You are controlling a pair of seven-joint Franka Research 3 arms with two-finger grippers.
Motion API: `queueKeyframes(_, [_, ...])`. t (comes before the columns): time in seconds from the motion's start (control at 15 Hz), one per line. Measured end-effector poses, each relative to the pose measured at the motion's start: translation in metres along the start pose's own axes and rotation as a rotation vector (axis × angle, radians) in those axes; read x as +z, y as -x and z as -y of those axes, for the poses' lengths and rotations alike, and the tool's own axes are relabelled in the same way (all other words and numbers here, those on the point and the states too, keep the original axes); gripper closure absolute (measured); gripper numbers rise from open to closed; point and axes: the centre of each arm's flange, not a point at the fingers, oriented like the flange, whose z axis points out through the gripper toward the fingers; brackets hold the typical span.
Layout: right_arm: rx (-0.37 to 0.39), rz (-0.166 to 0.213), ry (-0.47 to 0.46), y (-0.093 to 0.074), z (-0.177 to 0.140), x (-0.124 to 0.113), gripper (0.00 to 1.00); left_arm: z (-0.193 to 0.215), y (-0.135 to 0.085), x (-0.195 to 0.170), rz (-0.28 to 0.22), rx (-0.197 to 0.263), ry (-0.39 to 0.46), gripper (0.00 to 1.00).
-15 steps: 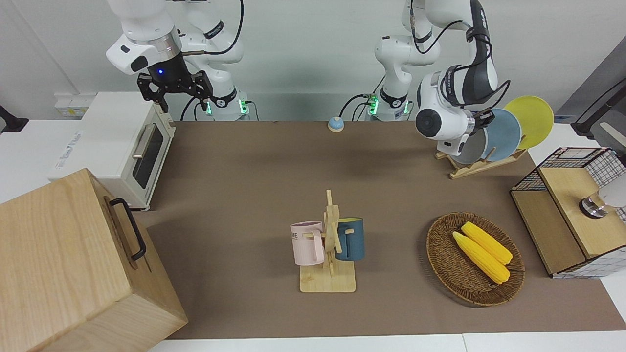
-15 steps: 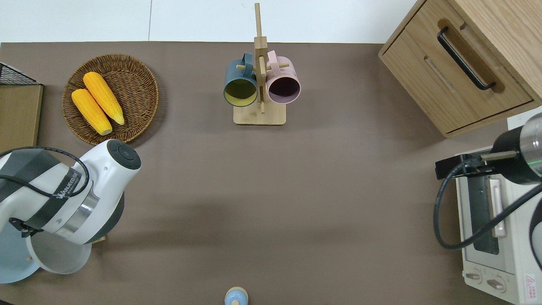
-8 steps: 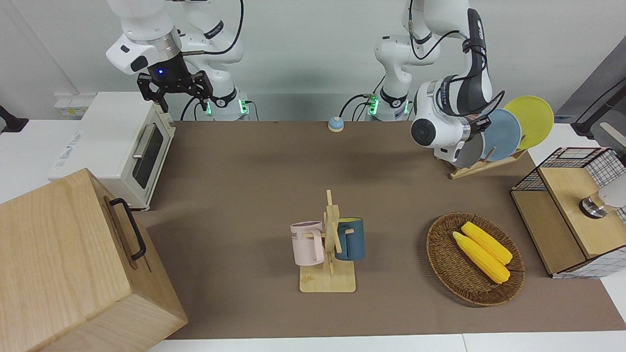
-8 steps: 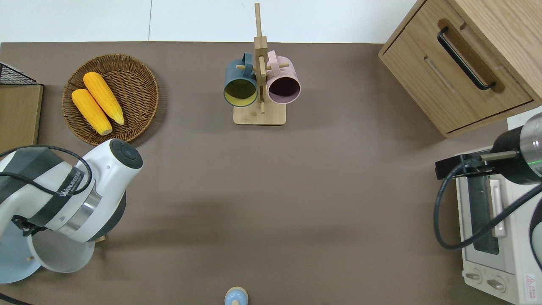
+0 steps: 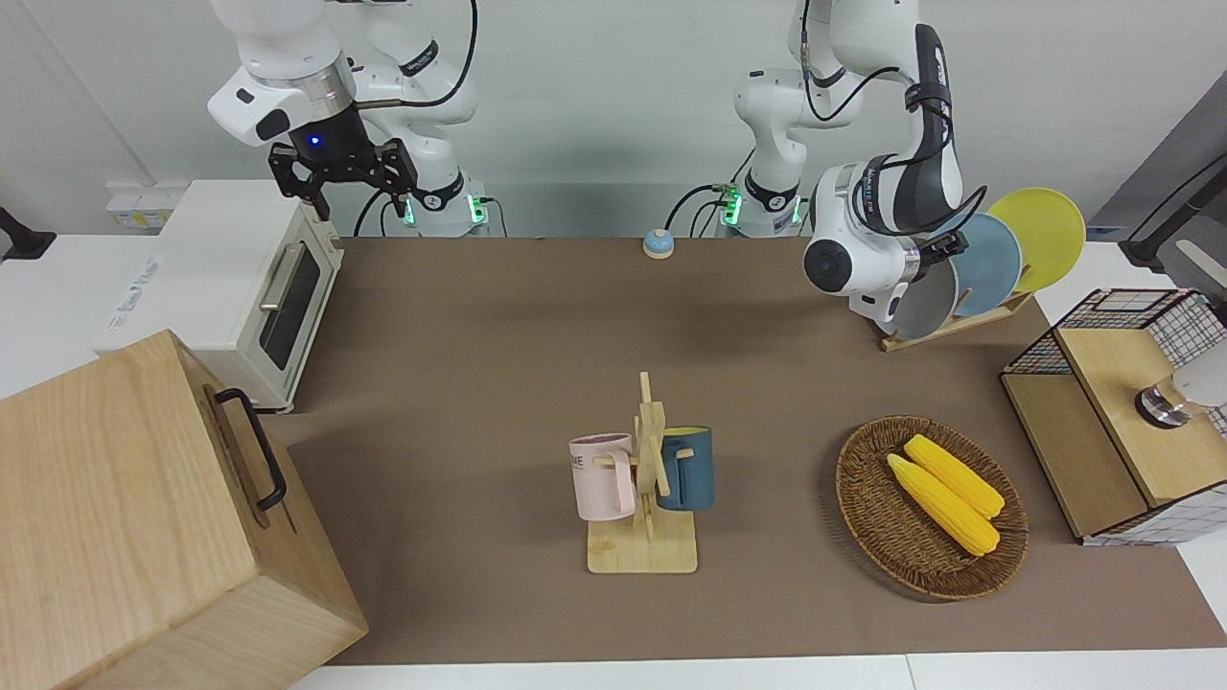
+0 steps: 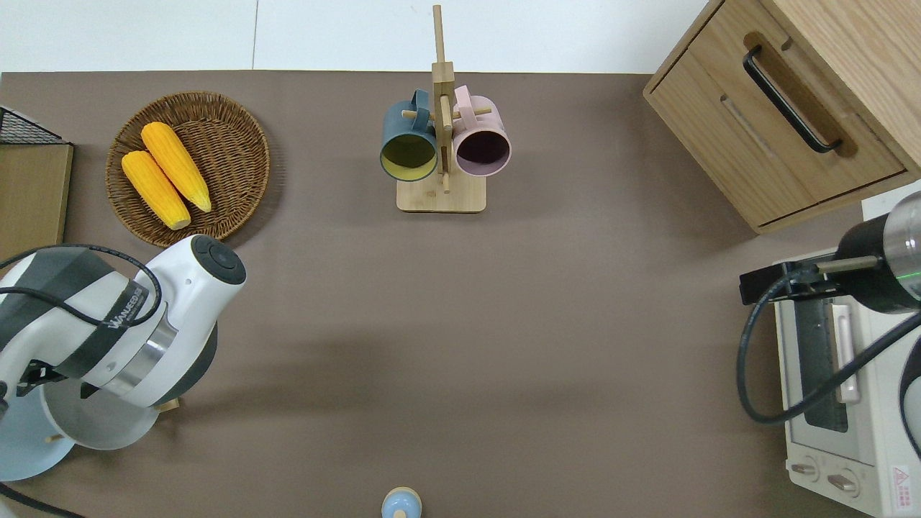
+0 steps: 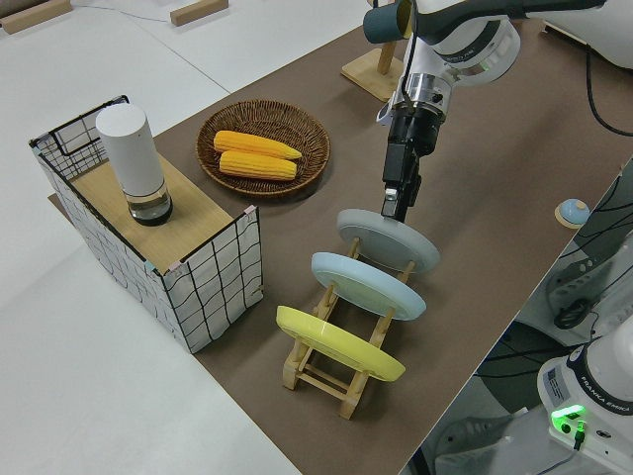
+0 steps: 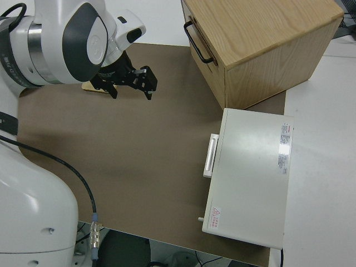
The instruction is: Pick gray plate from table and place it on lower plate rack with left arm
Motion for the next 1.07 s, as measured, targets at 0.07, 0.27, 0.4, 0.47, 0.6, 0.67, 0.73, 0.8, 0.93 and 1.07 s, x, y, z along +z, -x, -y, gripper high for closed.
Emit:
queueKeyframes(0.07, [0.000,0.000,0.000,0.000,0.000,0.000,0.01,0.003,-0.001,-0.002,-0.005,-0.006,0.004,0.12])
queueKeyframes(0.27, [0.000,0.000,0.000,0.000,0.000,0.000,0.01,0.020,-0.005,-0.021,-0.028,-0.046,0.055,0.00])
queueKeyframes(0.4, [0.000,0.000,0.000,0.000,0.000,0.000,0.01,0.036,-0.006,-0.038,-0.042,-0.070,0.118,0.00])
queueKeyframes(0.47, [0.000,0.000,0.000,0.000,0.000,0.000,0.01,0.043,-0.006,-0.046,-0.049,-0.077,0.149,0.00])
queueKeyframes(0.6, [0.000,0.000,0.000,0.000,0.000,0.000,0.01,0.053,-0.004,-0.059,-0.054,-0.085,0.215,0.00])
queueKeyframes(0.67, [0.000,0.000,0.000,0.000,0.000,0.000,0.01,0.057,-0.002,-0.064,-0.056,-0.086,0.248,0.00])
queueKeyframes(0.73, [0.000,0.000,0.000,0.000,0.000,0.000,0.01,0.061,0.001,-0.069,-0.058,-0.088,0.281,0.00])
queueKeyframes(0.8, [0.000,0.000,0.000,0.000,0.000,0.000,0.01,0.066,0.004,-0.076,-0.060,-0.091,0.320,0.00])
queueKeyframes(0.93, [0.000,0.000,0.000,0.000,0.000,0.000,0.01,0.078,0.011,-0.093,-0.071,-0.090,0.422,0.00])
queueKeyframes(1.07, [0.000,0.000,0.000,0.000,0.000,0.000,0.01,0.099,0.021,-0.115,-0.093,-0.072,0.530,0.00])
